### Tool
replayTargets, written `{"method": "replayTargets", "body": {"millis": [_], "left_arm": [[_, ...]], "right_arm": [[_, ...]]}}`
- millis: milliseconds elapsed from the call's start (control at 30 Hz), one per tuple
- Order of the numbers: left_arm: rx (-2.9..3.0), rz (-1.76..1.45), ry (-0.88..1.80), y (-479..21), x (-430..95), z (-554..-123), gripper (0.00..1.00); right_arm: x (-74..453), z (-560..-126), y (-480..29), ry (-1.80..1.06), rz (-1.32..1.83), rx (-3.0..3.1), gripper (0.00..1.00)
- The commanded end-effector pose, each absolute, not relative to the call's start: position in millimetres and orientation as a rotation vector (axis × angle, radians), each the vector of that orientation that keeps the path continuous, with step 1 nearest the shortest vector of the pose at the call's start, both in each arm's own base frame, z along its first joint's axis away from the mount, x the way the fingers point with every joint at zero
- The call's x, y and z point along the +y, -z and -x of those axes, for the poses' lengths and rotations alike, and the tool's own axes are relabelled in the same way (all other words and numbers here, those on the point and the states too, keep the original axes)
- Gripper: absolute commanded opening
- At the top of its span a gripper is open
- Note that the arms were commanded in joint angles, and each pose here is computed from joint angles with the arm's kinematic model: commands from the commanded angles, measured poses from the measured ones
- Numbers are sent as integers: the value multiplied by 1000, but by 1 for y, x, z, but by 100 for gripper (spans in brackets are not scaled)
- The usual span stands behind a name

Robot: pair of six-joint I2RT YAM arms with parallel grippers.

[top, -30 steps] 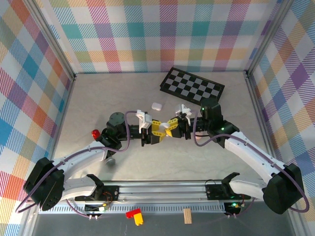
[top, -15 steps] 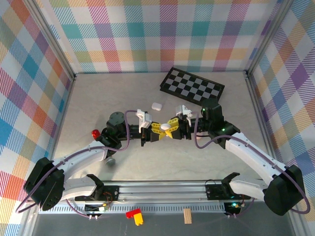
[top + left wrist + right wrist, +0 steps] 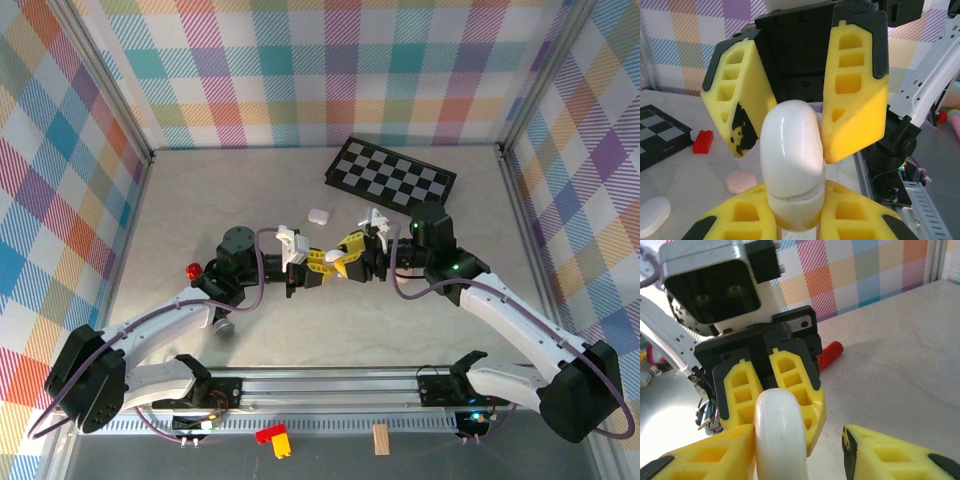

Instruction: Insert the wireless bluetooth earbuds into the charging case

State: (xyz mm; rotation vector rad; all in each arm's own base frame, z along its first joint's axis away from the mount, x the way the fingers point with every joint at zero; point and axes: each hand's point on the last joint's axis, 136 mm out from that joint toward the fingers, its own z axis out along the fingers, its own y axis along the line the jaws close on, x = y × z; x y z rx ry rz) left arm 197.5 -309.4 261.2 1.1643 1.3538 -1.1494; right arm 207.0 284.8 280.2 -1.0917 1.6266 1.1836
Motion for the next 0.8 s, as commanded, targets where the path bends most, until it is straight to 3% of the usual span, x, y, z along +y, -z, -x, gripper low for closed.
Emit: {"method": "replayTargets", "body": {"millis": [0,433,767], "left_arm": [[1235,-1244,1155,-273,-309,-180,8],[1273,-1208,1070,-268,-306,-191,10],[1381,-1086,1012,-274,-299,-209,7]], "right_arm": [[278,-228,-297,-1112,969,1639,52],[266,-244,-298,-1014,845,1742,61],[259,-215,-336,-1128,832,1556,72]]}}
